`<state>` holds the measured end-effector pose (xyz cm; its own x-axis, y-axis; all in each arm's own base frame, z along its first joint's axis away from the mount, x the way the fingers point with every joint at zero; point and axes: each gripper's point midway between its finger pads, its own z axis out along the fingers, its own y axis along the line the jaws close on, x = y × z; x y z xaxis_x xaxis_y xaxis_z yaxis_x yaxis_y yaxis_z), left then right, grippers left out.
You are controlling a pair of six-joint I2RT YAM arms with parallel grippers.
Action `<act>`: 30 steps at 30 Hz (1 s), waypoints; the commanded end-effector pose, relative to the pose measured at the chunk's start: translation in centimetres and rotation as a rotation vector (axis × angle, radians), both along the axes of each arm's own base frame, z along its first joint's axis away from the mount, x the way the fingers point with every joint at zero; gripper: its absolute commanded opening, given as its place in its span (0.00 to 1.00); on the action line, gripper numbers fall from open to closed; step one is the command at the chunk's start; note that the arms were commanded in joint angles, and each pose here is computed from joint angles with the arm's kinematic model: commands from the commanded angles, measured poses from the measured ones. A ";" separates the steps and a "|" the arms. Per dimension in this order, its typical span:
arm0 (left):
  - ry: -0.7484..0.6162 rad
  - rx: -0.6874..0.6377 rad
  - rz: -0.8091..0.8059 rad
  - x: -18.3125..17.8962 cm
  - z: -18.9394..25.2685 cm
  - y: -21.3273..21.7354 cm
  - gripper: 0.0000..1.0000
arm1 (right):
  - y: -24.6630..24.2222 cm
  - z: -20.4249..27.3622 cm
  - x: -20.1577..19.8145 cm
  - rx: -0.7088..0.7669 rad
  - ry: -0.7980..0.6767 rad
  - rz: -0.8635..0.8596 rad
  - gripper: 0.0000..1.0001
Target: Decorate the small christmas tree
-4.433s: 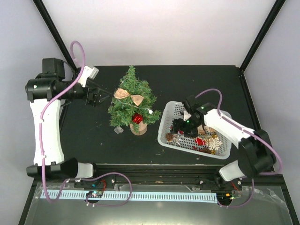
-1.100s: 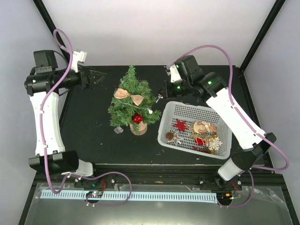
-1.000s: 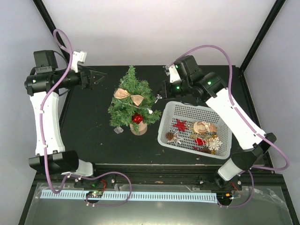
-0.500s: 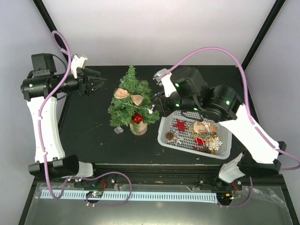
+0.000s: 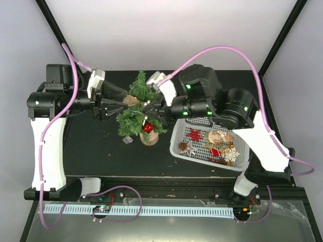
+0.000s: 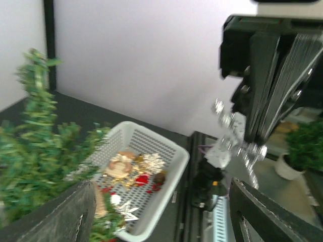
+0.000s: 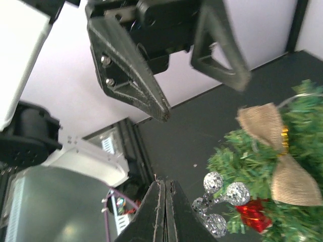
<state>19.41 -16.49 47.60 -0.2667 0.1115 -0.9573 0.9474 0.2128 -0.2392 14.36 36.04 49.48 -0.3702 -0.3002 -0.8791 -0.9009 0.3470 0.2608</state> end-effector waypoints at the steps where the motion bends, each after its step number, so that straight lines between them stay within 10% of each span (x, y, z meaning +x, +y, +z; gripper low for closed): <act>1: 0.051 -0.094 -0.112 -2.0 1.2 -1.0 0.74 | 1.2 -0.4 -3.0 -0.003 0.011 0.183 0.01; 30: 0.110 0.015 -0.197 -4.0 -3.2 -4.0 0.64 | 0.4 -0.9 3.3 -0.025 0.002 -0.199 0.01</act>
